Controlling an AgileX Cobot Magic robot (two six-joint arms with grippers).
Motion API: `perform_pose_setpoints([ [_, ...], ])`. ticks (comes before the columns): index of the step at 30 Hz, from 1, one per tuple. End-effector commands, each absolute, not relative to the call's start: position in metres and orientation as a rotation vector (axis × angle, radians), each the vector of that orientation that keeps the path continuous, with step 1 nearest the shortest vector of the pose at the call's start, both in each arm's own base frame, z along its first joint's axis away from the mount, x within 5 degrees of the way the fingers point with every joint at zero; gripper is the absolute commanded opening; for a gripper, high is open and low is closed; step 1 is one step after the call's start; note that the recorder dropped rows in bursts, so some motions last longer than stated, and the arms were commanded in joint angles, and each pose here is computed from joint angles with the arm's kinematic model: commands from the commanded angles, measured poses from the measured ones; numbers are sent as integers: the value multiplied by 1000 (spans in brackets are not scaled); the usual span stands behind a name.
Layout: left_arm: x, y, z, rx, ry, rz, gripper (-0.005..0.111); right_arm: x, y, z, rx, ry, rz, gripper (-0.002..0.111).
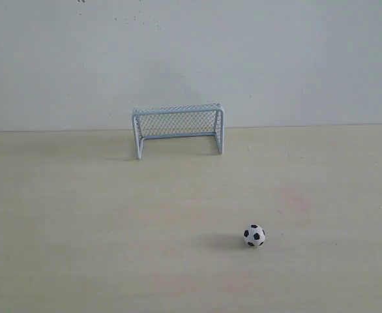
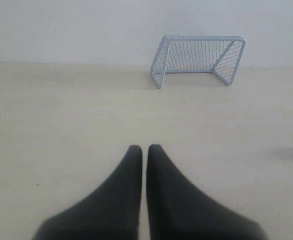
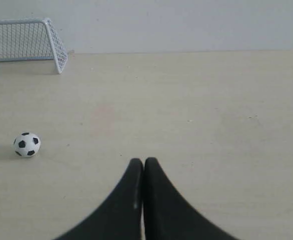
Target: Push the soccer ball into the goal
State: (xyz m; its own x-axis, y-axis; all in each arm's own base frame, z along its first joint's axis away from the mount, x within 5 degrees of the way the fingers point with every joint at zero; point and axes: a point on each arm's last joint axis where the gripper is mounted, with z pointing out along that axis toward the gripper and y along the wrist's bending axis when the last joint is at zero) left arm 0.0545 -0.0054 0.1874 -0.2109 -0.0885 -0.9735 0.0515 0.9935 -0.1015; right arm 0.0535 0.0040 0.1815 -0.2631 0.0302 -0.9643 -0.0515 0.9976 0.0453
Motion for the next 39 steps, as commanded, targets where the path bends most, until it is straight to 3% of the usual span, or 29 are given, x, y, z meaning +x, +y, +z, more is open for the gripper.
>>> perform_pose_setpoints([
  [1,54,-6,187,-41,1779,-139,4,54,4,183,-11,1817,72,0],
  [11,54,-6,187,-41,1779,-139,4,54,4,184,-10,1803,72,0],
  [19,54,-6,187,-41,1779,-139,4,56,3,205,-2,1569,70,0],
  [27,54,-6,187,-41,1779,-139,4,48,-3,249,101,1190,109,0],
  [31,54,-6,187,-41,1779,-139,4,45,-4,304,2,1112,-44,0],
  [35,54,-6,187,-41,1779,-139,4,90,4,341,-61,1421,-2,0],
  [39,54,-6,187,-41,1779,-139,4,140,14,323,-202,1951,53,0],
])
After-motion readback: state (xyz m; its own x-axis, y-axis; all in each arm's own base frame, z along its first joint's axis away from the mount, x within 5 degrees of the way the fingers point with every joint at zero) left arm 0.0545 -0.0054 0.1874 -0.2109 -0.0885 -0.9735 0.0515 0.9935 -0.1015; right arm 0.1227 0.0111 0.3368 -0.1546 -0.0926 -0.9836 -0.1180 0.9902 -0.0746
